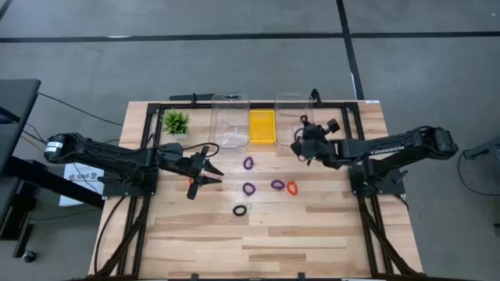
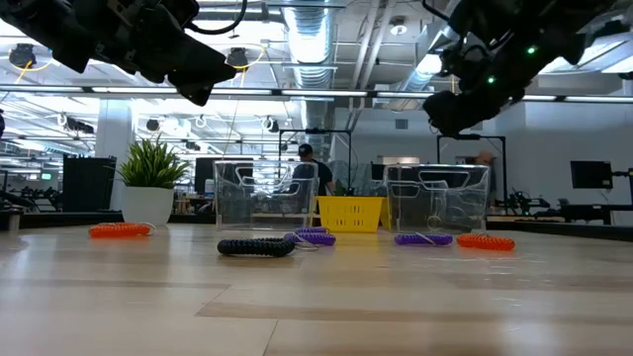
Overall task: Sort spring keychains
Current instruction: Put the right black spring keychain into the right transparent bin
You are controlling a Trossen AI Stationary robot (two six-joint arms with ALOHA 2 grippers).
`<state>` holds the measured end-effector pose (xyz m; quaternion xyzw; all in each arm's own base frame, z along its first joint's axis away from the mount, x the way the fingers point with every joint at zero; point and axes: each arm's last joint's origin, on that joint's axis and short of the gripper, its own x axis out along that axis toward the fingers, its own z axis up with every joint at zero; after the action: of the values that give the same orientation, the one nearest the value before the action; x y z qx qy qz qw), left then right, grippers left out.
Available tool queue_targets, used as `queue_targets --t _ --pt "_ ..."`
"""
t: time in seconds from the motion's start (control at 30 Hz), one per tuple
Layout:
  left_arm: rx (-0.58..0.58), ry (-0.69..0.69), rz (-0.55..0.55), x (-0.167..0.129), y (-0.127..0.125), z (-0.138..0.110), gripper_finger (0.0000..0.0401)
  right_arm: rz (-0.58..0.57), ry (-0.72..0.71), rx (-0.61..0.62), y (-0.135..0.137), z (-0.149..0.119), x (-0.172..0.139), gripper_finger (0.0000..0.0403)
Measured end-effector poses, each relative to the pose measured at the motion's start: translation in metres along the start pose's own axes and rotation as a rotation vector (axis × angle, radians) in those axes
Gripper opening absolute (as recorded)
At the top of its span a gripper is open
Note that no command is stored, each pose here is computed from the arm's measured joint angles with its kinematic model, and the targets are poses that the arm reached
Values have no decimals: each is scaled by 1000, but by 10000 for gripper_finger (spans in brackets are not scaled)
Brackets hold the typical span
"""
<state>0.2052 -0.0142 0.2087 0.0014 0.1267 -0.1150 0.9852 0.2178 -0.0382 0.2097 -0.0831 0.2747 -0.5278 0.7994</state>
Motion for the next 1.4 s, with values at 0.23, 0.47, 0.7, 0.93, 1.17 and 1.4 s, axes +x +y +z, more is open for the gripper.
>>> queue_targets --t 0.23,0.47,0.7,0.93,1.17,1.4 --pt "0 0 0 0 0 0 113 34 44 46 -9 4 18 56" --pt "0 0 0 0 0 0 113 121 57 56 -13 7 28 65" --pt "0 0 -1 0 0 0 113 104 66 64 -16 7 32 76" --pt "0 0 -1 0 0 0 113 106 66 62 -16 7 32 105" --pt "0 0 0 0 0 0 113 105 66 63 -16 7 32 144" --pt "0 0 0 0 0 0 113 105 67 64 -16 7 32 182"
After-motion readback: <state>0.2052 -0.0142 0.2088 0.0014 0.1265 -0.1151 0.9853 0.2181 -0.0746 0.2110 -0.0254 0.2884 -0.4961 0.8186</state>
